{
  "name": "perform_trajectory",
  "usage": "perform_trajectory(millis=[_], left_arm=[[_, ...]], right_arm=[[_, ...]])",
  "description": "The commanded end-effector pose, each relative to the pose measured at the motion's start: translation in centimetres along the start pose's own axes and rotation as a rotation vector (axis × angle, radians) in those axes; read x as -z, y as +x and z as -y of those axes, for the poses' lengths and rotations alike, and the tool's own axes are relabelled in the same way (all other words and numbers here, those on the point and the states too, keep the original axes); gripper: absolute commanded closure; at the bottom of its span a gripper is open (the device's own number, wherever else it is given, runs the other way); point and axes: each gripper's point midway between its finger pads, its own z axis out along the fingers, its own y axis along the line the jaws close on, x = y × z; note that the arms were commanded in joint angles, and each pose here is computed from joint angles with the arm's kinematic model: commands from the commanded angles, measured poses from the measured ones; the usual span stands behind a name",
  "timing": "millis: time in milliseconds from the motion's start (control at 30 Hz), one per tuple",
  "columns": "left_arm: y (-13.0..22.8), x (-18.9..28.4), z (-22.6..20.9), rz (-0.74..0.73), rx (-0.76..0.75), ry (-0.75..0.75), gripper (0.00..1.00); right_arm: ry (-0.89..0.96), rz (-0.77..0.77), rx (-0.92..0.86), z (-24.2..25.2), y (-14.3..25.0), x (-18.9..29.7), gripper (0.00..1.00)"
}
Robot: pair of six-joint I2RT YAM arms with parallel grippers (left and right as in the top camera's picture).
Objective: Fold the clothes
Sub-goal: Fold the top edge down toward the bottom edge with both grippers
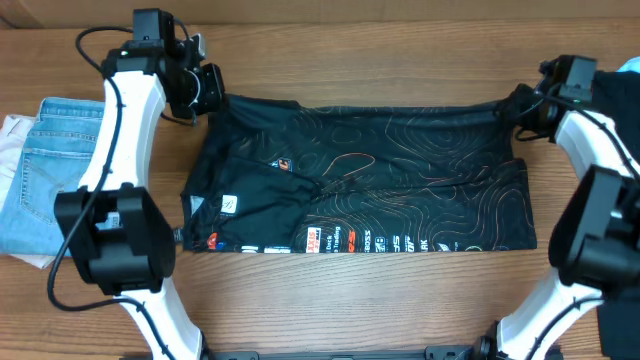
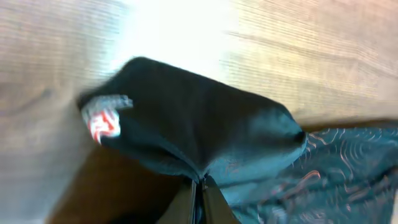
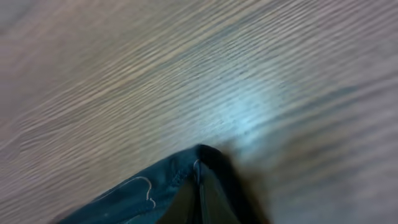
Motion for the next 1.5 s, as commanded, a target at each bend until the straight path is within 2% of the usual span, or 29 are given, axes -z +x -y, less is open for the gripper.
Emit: perform_trajectory(millis=[0, 467, 867, 1133, 1467], left_arm=[[0.7, 1.1, 0.4, -0.021, -0.041, -0.017, 0.96], [8.2, 2.5, -1.1, -0.323, 0.042, -0.092, 0.96], [13.1, 4.4, -2.6, -0.530, 0.034, -0.177, 0.96], [16.9, 3.2, -2.8, -0.669, 0.002, -0.200, 0.96], [20.8, 2.7, -5.5, -0.795, -0.004, -0.358, 0.96]], right_arm=[[0.004, 0.064, 0.003, -1.0, -2.4, 4.5, 0.96], [0.297, -0.318, -0.045, 4.2, 7.3, 8.5, 0.96], [0.381, -0.441, -0.050, 5.5, 10.2, 10.2, 0.96], [0.400, -0.513, -0.057, 5.8, 11.7, 11.1, 0.96], [0.462, -0.579, -0.052, 6.7, 13.1, 12.5, 0.95]])
